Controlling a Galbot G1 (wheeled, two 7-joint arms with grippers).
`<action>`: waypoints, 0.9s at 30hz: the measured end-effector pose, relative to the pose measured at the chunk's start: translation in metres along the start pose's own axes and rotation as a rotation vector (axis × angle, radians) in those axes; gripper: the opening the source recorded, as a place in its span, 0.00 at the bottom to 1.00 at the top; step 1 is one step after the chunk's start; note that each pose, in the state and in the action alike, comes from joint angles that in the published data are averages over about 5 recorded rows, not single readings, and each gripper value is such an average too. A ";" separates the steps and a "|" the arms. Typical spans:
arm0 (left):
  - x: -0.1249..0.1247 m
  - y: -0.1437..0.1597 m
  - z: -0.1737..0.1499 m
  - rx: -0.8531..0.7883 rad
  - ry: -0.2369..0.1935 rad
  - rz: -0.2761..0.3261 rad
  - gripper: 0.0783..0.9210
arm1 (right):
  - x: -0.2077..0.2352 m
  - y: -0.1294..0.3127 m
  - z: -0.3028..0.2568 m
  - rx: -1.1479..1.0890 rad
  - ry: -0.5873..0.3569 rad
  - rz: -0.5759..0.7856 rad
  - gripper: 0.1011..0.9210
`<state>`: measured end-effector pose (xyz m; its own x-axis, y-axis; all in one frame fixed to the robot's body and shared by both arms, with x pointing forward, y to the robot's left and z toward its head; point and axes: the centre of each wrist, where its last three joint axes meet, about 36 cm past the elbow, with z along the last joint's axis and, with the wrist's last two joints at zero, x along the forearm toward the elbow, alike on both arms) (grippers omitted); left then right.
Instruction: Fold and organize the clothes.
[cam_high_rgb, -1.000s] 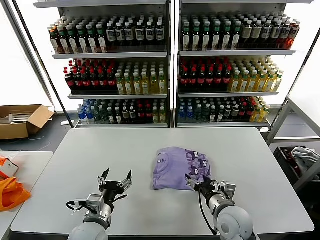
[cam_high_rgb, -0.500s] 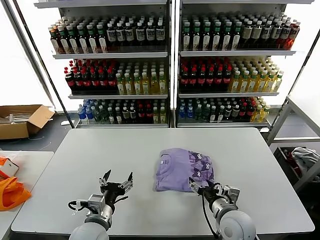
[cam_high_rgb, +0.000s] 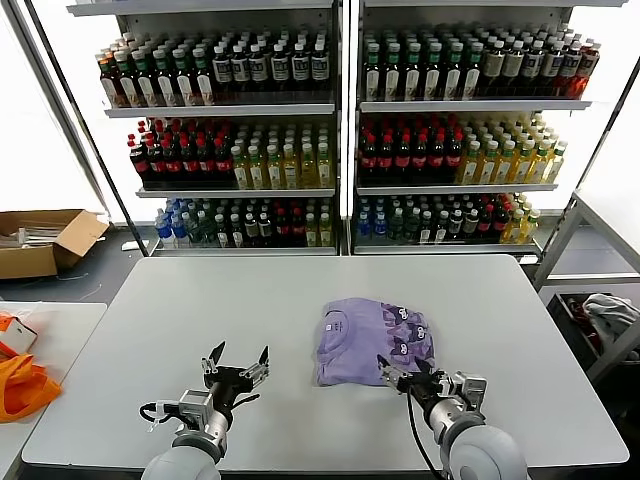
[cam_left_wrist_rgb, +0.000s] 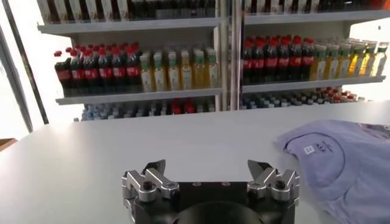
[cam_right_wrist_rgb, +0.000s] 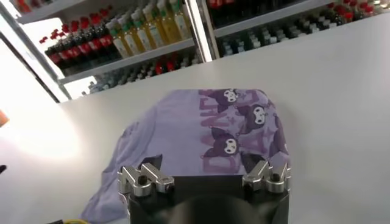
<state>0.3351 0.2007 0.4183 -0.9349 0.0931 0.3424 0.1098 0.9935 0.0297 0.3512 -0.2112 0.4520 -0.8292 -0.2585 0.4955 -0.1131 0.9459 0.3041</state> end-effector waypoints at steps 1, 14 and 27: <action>0.000 0.000 0.000 0.000 0.000 0.000 0.88 | 0.001 0.001 0.000 -0.003 0.001 -0.006 0.88; 0.000 0.002 0.002 -0.002 0.006 -0.004 0.88 | 0.008 0.002 0.006 -0.055 0.031 -0.011 0.88; -0.002 0.001 0.005 -0.003 0.020 0.007 0.88 | 0.014 -0.006 -0.002 -0.083 0.006 0.009 0.88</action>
<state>0.3357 0.2019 0.4128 -0.9274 0.0986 0.3609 0.1173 0.9926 0.0302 0.3414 -0.2212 0.4592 -0.8266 -0.2517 0.5034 -0.0601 0.9288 0.3658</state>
